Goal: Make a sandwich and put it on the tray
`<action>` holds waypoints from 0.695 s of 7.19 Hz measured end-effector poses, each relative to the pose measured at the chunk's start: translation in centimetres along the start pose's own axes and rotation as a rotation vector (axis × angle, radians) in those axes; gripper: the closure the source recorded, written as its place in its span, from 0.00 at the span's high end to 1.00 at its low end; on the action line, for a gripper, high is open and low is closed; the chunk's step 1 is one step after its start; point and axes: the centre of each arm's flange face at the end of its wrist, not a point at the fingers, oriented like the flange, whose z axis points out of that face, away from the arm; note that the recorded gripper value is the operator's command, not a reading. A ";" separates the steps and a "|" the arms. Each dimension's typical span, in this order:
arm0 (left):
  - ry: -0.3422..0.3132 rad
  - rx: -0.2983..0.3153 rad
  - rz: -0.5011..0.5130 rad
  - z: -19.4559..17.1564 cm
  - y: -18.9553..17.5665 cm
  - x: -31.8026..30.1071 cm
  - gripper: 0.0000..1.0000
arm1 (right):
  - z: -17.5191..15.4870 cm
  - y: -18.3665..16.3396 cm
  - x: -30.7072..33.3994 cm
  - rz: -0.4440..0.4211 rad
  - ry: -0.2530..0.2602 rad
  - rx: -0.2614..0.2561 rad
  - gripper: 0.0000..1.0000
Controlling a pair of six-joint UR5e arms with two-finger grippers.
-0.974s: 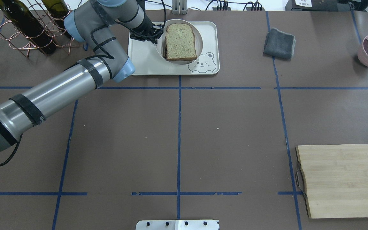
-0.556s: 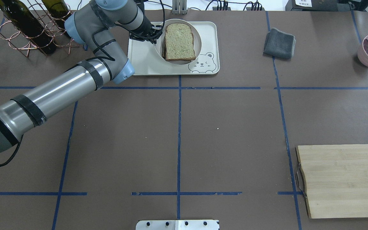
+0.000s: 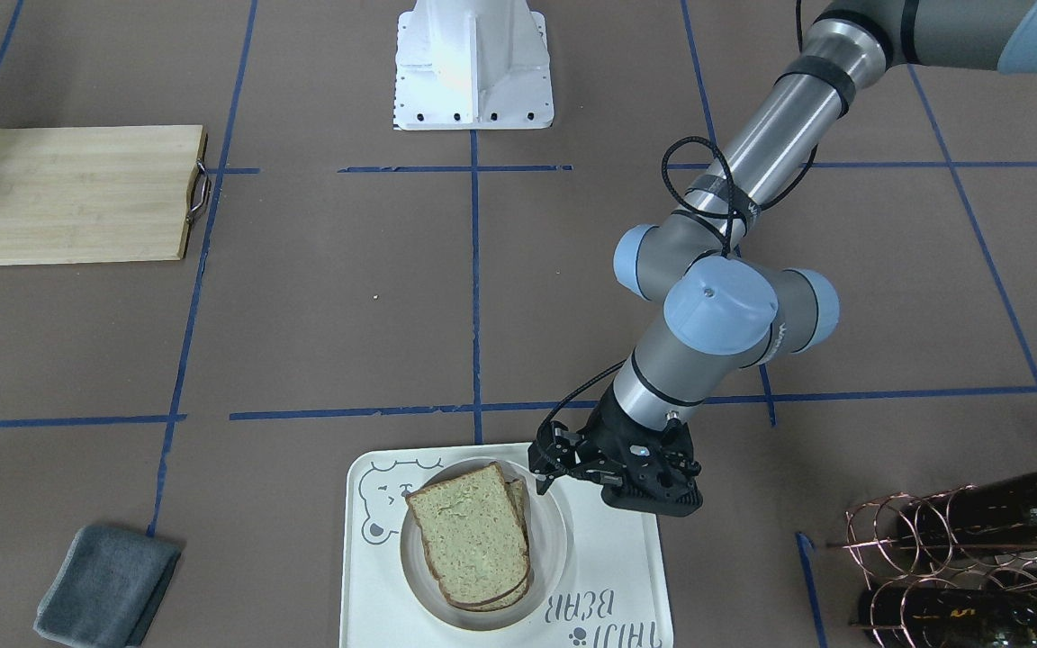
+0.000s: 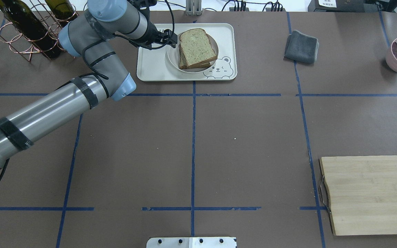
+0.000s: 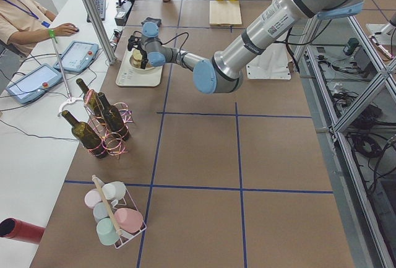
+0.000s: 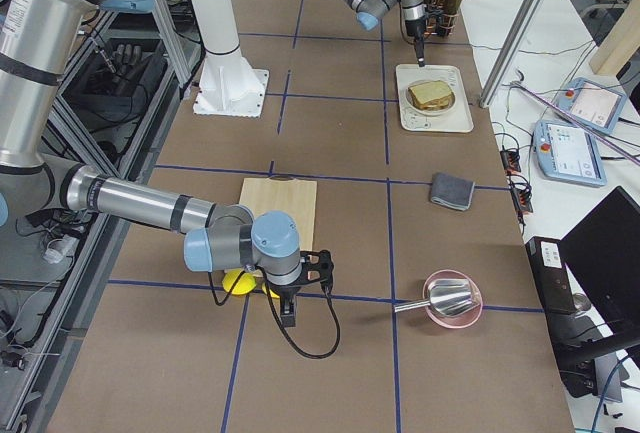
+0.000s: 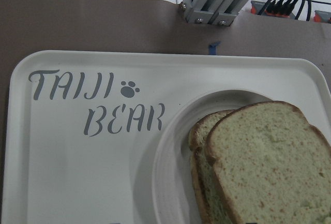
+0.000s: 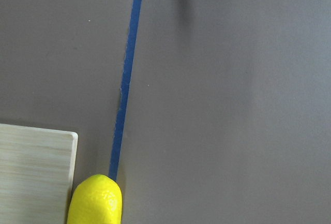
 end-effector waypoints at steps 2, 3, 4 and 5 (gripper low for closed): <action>-0.025 -0.073 0.063 -7.5 5.1 -1.8 1.00 | 0.0 0.0 0.0 0.000 0.000 0.000 1.00; -0.039 -0.100 0.114 -12.3 8.3 -3.2 1.00 | 0.0 0.0 0.0 0.000 0.000 0.000 1.00; -0.062 -0.109 0.172 -16.7 10.5 -5.6 1.00 | 0.0 -0.1 0.0 -0.001 0.001 0.001 1.00; -0.102 -0.104 0.213 -20.2 11.6 -9.6 1.00 | -0.1 -0.2 -0.1 -0.002 0.001 0.003 1.00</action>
